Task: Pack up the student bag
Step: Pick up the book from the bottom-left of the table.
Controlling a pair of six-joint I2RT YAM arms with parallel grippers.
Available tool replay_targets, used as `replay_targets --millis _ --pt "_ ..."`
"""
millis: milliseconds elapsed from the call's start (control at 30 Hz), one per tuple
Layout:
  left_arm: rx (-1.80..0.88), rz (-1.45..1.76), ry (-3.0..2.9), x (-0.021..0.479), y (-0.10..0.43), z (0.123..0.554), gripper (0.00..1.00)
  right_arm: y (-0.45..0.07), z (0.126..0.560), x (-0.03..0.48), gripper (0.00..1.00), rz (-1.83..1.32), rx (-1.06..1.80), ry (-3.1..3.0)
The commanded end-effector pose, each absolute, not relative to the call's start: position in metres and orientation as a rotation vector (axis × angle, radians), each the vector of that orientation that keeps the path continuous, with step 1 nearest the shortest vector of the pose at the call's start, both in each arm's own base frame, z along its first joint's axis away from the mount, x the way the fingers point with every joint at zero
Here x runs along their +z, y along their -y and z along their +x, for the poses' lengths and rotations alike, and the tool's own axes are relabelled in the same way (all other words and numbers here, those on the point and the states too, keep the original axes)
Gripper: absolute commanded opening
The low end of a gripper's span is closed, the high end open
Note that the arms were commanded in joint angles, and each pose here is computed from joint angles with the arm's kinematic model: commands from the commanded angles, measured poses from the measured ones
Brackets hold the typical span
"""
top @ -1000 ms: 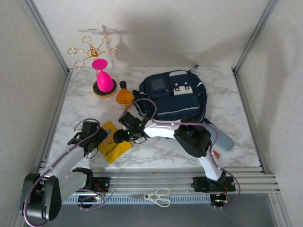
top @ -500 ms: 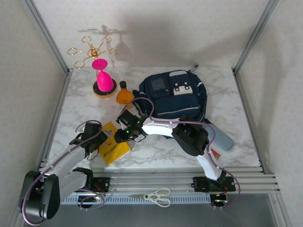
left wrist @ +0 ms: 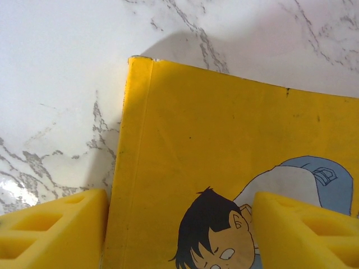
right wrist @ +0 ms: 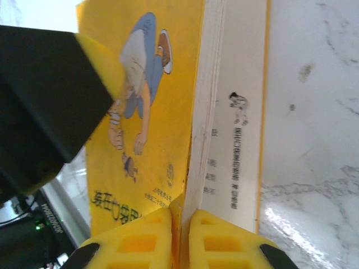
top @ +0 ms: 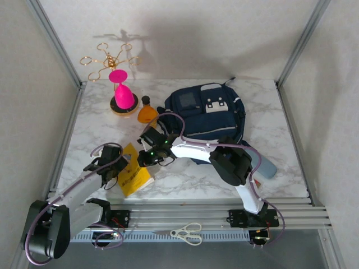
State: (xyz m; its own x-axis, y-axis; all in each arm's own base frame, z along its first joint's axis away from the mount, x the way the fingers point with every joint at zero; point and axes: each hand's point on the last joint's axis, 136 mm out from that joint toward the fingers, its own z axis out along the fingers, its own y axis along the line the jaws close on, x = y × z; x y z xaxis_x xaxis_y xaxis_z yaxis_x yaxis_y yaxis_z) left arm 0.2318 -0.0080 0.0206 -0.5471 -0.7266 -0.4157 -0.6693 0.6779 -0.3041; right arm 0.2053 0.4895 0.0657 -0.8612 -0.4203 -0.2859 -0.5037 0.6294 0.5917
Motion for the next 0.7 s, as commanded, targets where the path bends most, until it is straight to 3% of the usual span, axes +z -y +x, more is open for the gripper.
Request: replay_targets --millis 0,200,400,667 --pt "-0.412 -1.066 -2.392 0.027 0.046 0.243 0.69 -0.506 0.195 0.101 0.02 -0.823 1.218 -2.63" --pt "-0.392 -1.04 -2.36 0.052 0.043 0.253 0.79 -0.499 0.198 0.138 0.0 -0.775 1.255 -2.562" --pt "-0.456 -0.982 -2.258 0.107 0.044 0.265 0.91 -0.472 0.193 0.176 0.0 -0.689 1.352 -2.508" --pt "-0.683 -0.862 -2.201 0.176 0.073 0.278 0.94 -0.412 0.199 0.232 0.0 -0.467 1.435 -2.394"
